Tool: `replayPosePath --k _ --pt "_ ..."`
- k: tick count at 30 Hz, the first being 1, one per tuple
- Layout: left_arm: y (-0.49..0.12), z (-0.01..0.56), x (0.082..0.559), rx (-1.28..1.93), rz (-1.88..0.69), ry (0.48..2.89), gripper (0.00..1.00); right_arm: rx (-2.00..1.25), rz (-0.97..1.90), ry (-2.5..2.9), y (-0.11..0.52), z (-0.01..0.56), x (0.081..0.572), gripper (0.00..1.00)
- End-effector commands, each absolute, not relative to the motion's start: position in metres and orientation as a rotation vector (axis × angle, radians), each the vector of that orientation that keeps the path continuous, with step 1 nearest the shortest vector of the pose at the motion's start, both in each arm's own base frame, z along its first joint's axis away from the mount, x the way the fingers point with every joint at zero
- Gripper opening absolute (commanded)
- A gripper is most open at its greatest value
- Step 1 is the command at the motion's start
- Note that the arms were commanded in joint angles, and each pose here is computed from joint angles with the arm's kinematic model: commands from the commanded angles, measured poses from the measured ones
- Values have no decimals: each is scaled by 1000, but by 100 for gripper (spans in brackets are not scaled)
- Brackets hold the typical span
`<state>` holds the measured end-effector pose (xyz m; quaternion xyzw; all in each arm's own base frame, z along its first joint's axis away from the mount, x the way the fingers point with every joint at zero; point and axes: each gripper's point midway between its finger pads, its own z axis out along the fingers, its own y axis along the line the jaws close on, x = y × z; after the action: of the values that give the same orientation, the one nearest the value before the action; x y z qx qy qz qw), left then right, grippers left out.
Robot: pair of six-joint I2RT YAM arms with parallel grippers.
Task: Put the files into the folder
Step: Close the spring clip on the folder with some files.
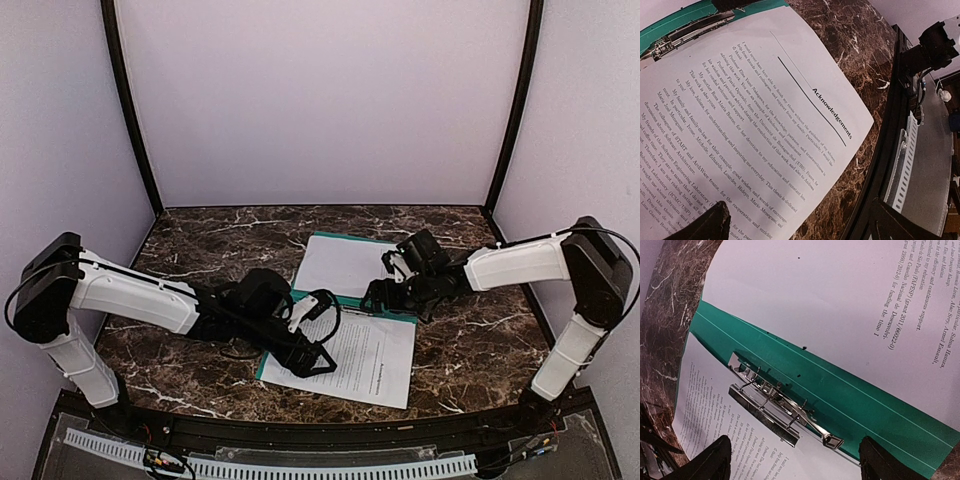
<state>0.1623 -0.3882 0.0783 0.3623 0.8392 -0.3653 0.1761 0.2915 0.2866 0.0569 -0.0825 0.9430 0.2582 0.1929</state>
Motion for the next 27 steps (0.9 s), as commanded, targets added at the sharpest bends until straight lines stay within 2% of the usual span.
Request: replayPosePath --k 1,14,27 --pt "-394 87 166 1033 -1055 2347 96 -205 819 2636 294 53 295 85" --pt "-388 83 166 1030 -1020 2357 96 -182 856 2658 295 42 295 86" --pt "-384 80 167 1025 -999 2363 96 -173 894 2625 298 53 297 85"
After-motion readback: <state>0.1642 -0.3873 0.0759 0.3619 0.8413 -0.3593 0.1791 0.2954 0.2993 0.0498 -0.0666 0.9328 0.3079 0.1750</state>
